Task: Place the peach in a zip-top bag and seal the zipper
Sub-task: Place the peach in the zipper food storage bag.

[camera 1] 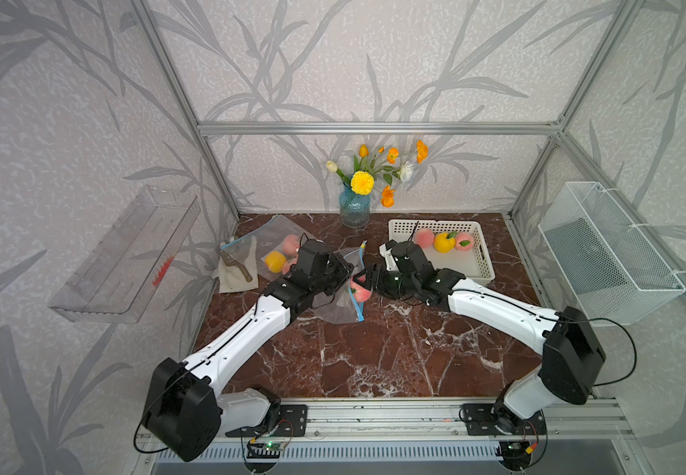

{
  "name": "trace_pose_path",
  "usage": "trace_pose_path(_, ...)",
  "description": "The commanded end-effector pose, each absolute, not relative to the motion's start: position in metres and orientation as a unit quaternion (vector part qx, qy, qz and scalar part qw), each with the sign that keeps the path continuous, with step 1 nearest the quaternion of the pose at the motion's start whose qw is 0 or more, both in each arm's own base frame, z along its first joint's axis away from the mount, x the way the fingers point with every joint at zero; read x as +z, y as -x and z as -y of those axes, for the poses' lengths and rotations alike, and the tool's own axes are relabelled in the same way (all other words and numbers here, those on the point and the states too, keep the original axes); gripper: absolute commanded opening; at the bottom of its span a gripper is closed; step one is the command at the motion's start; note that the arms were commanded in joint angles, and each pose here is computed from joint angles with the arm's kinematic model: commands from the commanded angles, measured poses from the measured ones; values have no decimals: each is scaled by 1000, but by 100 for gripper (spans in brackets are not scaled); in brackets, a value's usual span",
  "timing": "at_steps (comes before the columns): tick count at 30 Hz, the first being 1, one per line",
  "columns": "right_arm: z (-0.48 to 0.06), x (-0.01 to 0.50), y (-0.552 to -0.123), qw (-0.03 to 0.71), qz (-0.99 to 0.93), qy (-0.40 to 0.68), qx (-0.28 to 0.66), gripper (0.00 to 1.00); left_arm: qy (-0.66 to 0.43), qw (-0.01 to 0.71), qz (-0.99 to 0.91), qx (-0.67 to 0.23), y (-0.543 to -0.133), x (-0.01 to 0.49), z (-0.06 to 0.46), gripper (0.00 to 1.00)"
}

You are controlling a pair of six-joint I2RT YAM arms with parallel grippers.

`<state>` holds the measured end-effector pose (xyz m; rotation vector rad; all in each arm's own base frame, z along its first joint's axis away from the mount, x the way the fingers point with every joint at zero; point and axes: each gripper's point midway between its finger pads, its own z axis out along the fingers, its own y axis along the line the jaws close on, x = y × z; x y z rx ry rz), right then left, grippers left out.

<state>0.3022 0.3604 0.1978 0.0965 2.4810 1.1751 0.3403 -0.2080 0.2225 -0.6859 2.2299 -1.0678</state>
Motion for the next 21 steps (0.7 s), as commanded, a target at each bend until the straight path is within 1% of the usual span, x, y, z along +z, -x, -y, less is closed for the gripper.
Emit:
trace_pose_path(1, -352, 183, -309, 221, -908, -43, 354, 63, 261, 297, -821, -413, -342, 235, 205, 0)
trace_pose_path(6, -360, 180, -315, 254, -916, -33, 309, 62, 274, 290, -813, -425, -345, 238, 208, 0)
trace_pose_path(10, -353, 182, -320, 303, -923, -17, 237, 61, 278, 283, -809, -434, -345, 243, 210, 0)
trace_pose_path(11, -350, 168, -323, 307, -929, -16, 206, 61, 279, 284, -806, -437, -345, 246, 210, 0)
trace_pose_path(14, -341, 161, -325, 315, -933, -19, 175, 61, 282, 287, -804, -438, -344, 249, 206, 0)
trace_pose_path(16, -339, 159, -326, 317, -933, -23, 169, 62, 284, 291, -800, -440, -343, 252, 204, 0)
trace_pose_path(18, -344, 164, -325, 315, -931, -12, 183, 65, 287, 295, -797, -441, -343, 255, 202, 0)
trace_pose_path(21, -361, 176, -321, 298, -924, 6, 240, 70, 291, 299, -796, -439, -342, 255, 198, 0)
